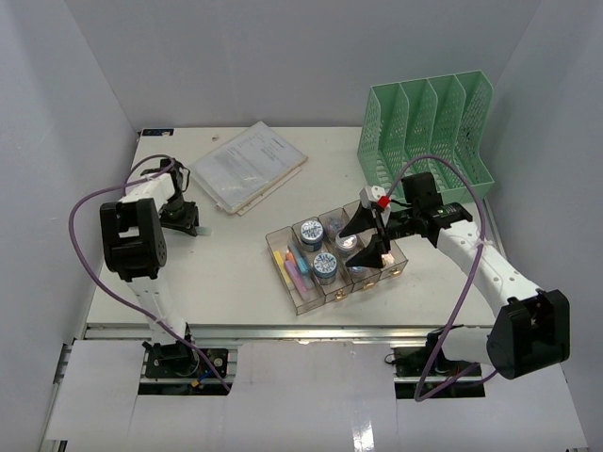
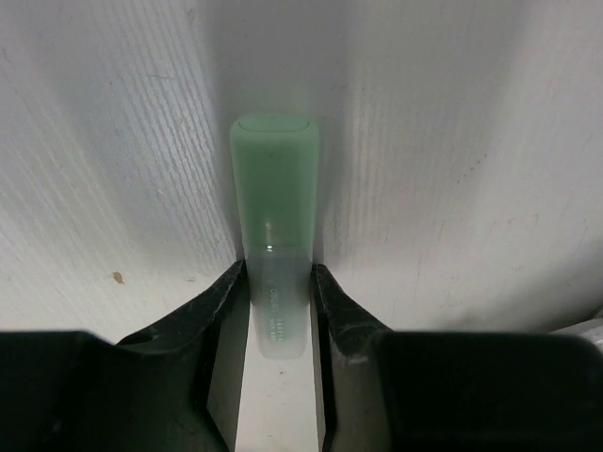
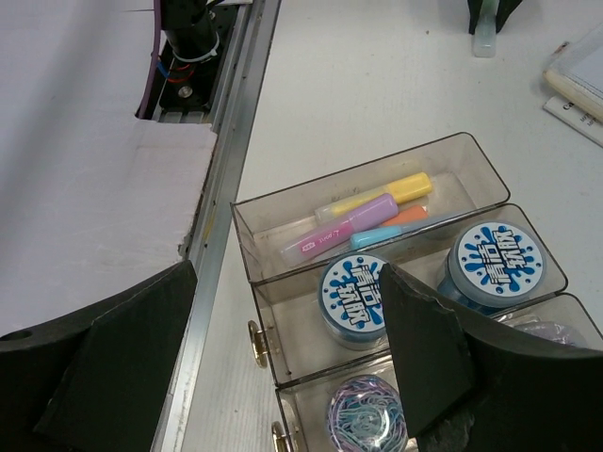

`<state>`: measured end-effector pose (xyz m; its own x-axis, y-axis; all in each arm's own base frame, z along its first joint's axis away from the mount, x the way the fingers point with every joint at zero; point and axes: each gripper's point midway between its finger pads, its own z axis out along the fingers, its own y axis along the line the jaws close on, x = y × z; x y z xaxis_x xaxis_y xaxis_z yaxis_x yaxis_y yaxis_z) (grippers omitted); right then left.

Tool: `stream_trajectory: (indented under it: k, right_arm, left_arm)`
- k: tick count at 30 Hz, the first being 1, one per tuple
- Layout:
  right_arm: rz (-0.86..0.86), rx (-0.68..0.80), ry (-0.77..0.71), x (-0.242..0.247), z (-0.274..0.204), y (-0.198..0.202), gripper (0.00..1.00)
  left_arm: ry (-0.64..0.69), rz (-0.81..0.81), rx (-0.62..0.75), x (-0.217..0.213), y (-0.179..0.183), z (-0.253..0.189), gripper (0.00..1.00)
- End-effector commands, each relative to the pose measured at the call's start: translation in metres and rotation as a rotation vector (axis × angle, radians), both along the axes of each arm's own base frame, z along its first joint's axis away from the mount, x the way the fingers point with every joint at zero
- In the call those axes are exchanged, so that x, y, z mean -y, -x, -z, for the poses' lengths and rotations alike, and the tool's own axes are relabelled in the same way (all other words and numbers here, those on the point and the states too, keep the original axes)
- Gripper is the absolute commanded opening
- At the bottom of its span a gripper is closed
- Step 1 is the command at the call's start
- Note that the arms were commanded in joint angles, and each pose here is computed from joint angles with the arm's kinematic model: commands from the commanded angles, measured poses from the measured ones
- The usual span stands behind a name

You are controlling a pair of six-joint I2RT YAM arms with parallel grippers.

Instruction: Organize the desk

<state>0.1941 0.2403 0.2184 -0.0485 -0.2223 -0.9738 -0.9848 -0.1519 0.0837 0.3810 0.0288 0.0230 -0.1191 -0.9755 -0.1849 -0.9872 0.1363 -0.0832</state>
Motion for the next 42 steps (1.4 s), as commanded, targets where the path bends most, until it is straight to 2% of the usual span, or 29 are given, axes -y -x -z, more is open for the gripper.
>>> stream_trajectory:
  k: [1, 3, 7, 9, 12, 15, 20, 28, 32, 36, 42]
  right_arm:
    - [0.006, 0.011, -0.022, 0.005, -0.004, 0.0, 0.85]
    - [0.029, 0.017, -0.005, 0.008, 0.001, -0.006, 0.85]
    - [0.077, 0.017, 0.024, 0.016, 0.008, -0.017, 0.84]
    - [0.094, 0.012, 0.028, 0.019, 0.011, -0.021, 0.84]
    - [0.123, 0.0, 0.033, 0.026, 0.015, -0.027, 0.84]
    - [0.15, -0.007, 0.036, 0.032, 0.019, -0.031, 0.84]
    - [0.186, -0.013, 0.033, 0.041, 0.023, -0.033, 0.84]
    - [0.215, -0.016, 0.024, 0.048, 0.022, -0.037, 0.84]
    - [0.213, -0.016, 0.022, 0.048, 0.021, -0.037, 0.84]
    - [0.215, -0.015, 0.024, 0.048, 0.022, -0.037, 0.84]
    - [0.218, -0.012, 0.025, 0.048, 0.021, -0.037, 0.84]
  left_arm:
    - [-0.021, 0.273, 0.222, 0.018, -0.015, -0.051, 0.17]
    - [0.007, 0.422, 0.341, 0.048, -0.013, -0.076, 0.12]
    - [0.083, 0.733, 0.576, 0.132, 0.021, -0.124, 0.0]
    - [0.116, 0.826, 0.659, 0.162, 0.044, -0.137, 0.0]
    - [0.234, 0.945, 0.792, 0.21, 0.073, -0.155, 0.0]
    - [0.305, 1.034, 0.801, 0.245, 0.096, -0.154, 0.0]
    - [0.332, 1.15, 0.741, 0.285, 0.112, -0.137, 0.0]
    - [0.254, 1.239, 0.668, 0.299, 0.117, -0.11, 0.06]
    - [0.215, 1.257, 0.644, 0.295, 0.118, -0.105, 0.18]
    - [0.214, 1.278, 0.618, 0.296, 0.122, -0.099, 0.43]
    - [0.208, 1.293, 0.616, 0.298, 0.123, -0.1, 0.6]
